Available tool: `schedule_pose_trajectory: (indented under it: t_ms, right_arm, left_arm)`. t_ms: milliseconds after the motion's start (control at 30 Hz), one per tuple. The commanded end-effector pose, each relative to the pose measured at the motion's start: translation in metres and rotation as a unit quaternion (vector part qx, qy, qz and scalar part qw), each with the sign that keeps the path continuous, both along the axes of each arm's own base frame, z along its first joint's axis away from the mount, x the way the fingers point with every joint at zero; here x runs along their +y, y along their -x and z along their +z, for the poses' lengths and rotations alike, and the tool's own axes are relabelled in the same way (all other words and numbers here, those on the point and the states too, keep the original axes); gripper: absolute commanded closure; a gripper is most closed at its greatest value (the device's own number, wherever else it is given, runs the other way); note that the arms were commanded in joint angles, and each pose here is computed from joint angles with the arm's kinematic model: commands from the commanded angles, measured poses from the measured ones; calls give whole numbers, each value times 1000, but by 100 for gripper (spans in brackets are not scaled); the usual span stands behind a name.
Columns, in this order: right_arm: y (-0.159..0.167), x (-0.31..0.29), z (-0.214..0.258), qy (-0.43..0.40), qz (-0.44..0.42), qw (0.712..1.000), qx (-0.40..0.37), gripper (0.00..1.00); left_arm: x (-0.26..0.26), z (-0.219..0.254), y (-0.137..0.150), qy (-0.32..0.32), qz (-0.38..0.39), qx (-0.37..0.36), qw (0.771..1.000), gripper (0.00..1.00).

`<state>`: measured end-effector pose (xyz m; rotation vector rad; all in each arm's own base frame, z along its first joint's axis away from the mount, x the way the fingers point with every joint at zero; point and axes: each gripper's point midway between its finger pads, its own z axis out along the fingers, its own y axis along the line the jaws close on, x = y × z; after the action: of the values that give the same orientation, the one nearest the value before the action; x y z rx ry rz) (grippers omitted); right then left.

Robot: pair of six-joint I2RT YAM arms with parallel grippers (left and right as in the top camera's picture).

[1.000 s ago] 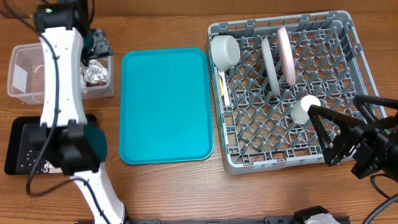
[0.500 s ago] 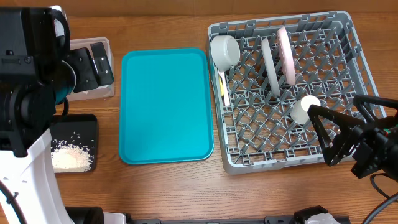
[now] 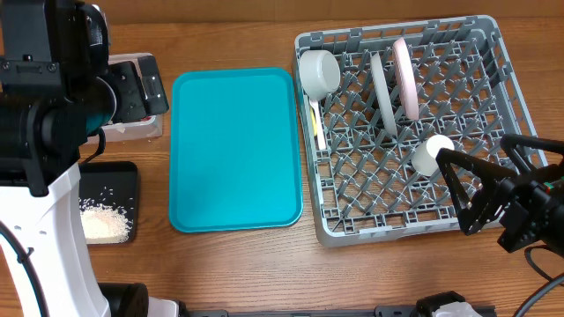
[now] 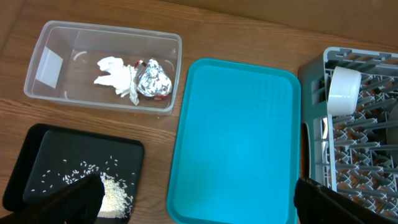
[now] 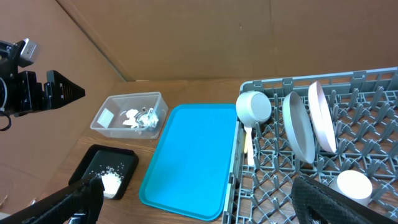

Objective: Sort waste into correct bins and load items into the dishwasher rack

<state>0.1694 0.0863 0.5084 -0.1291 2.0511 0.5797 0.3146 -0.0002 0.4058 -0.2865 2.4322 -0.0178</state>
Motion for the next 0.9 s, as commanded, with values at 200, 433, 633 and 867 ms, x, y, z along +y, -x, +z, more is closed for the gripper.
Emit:
schedule_pose_trajectory:
  t_ms: [200,433,633,867]
  right_arm:
    - [0,-1,2,1,-2,1000,-5,0]
    - [-28,-19,27,72,-38,991,-103,0]
    - [-66,-30,36,73,-79,979,-174,0]
    - [-85,-37,-18,69,-102,974,-191,0]
  left_arm:
    - [-5,-2,0,5,-9,3,1000,0]
    - [-5,-2,0,5,-9,3,1000,0]
    - [-5,-2,0,5,-9,3,1000,0]
    - [-5,-2,0,5,-9,3,1000,0]
